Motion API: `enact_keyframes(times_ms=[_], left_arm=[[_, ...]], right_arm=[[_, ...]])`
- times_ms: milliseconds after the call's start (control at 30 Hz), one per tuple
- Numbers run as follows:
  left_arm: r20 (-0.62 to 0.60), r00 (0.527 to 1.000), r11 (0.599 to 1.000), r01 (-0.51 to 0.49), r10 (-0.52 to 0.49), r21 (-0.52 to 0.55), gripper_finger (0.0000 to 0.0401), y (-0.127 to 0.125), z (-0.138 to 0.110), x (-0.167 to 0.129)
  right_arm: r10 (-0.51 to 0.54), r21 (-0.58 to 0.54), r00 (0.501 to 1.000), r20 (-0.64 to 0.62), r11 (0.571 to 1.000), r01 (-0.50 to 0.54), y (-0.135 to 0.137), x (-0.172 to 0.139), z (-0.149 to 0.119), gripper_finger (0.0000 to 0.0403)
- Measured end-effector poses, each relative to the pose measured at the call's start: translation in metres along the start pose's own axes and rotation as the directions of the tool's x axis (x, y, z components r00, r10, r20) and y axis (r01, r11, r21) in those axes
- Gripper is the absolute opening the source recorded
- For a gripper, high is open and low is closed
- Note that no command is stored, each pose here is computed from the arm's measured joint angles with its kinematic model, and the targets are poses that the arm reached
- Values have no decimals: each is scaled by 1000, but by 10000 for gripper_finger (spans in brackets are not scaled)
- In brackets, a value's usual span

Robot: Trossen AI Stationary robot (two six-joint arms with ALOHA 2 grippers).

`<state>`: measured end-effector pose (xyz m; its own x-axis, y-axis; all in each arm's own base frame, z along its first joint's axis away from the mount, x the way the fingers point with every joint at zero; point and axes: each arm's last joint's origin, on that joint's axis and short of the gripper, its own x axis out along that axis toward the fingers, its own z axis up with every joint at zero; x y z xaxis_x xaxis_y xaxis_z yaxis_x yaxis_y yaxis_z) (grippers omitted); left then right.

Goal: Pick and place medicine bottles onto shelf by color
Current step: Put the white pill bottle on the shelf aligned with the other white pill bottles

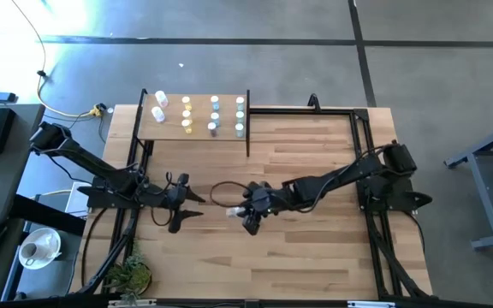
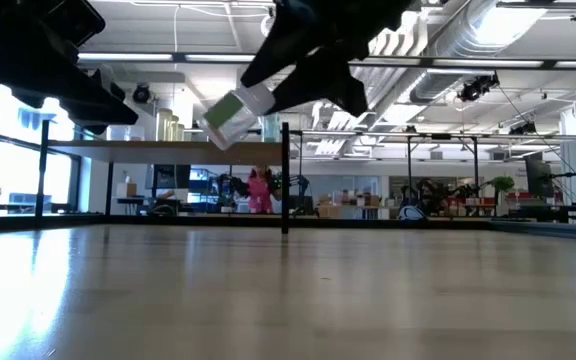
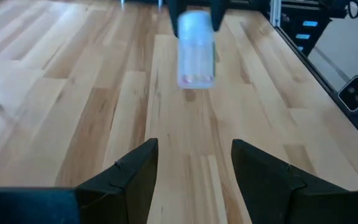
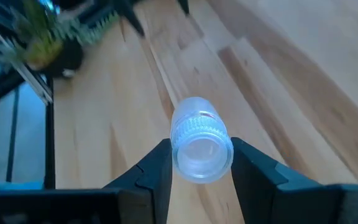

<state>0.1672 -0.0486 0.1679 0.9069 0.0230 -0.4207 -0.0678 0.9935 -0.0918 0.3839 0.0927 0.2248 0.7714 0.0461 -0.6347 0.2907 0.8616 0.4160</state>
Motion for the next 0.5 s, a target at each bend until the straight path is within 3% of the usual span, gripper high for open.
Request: enact_keyframes(times_ms=[233, 500], left_arm=[[44, 999, 1000, 13, -13, -10, 193, -2, 3, 4], [74, 997, 1000, 5, -7, 22, 214, -2, 6, 10]], right_arm=[[31, -6, 995, 91, 1000, -31, -7, 2, 17, 124], [37, -27, 994, 105, 999, -35, -8, 2, 20, 124]])
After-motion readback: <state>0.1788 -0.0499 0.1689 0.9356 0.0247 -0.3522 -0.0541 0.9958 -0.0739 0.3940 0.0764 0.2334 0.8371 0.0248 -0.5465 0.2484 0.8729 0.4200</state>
